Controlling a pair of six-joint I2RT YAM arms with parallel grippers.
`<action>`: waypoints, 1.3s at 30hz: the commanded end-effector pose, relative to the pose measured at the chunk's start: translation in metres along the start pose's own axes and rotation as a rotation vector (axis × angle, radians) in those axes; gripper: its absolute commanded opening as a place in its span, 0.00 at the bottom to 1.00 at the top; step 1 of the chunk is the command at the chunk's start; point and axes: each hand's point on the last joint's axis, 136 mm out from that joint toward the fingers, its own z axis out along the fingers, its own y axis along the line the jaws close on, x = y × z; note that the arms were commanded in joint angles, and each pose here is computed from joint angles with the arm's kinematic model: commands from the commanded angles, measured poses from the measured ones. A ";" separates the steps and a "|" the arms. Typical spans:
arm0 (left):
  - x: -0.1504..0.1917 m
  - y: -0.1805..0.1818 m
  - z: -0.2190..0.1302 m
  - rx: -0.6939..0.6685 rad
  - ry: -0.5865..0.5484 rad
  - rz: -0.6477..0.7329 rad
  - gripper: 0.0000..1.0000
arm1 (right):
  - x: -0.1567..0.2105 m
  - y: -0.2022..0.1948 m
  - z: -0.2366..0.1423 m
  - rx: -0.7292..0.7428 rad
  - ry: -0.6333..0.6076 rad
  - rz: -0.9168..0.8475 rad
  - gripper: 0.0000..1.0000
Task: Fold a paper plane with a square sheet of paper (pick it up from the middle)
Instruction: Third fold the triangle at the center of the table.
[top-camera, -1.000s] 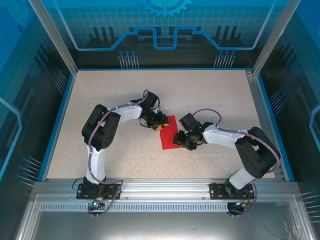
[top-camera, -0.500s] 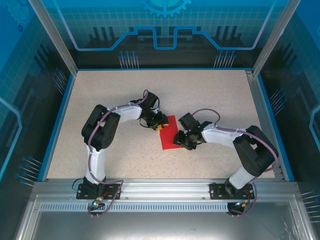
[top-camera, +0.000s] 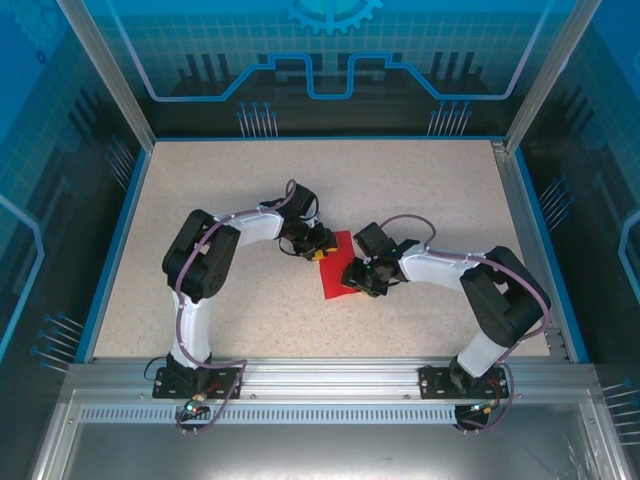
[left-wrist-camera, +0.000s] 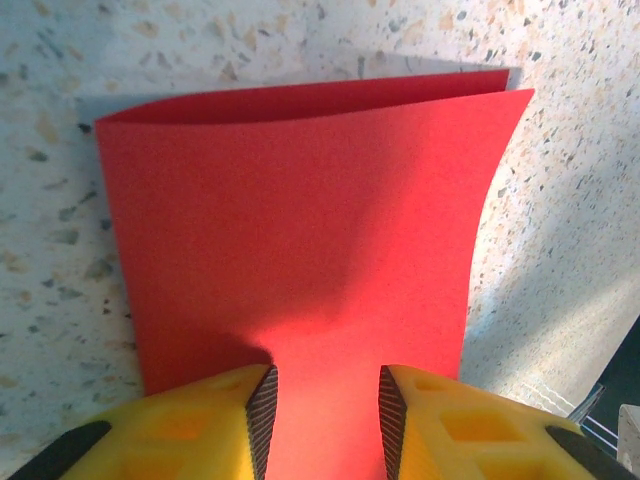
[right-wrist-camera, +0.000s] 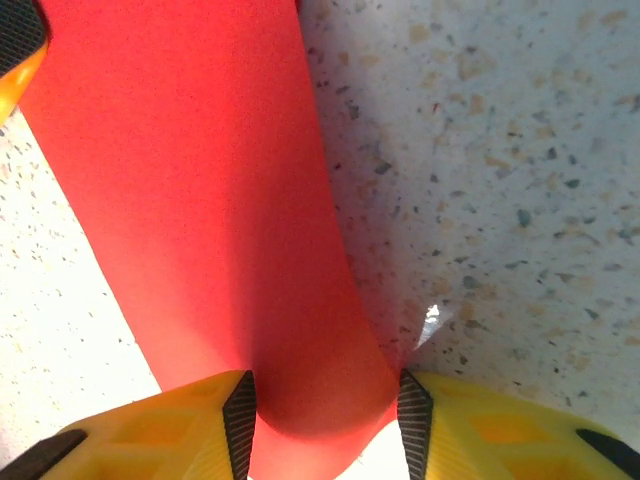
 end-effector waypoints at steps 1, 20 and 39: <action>0.021 0.023 0.005 -0.064 0.063 -0.035 0.37 | -0.003 0.014 0.002 -0.032 -0.007 -0.037 0.46; 0.022 0.024 0.004 -0.068 0.065 -0.034 0.37 | -0.039 0.042 0.001 -0.224 0.020 -0.060 0.53; 0.023 0.028 0.005 -0.087 0.072 -0.019 0.37 | -0.051 0.029 0.011 -0.217 0.044 -0.065 0.43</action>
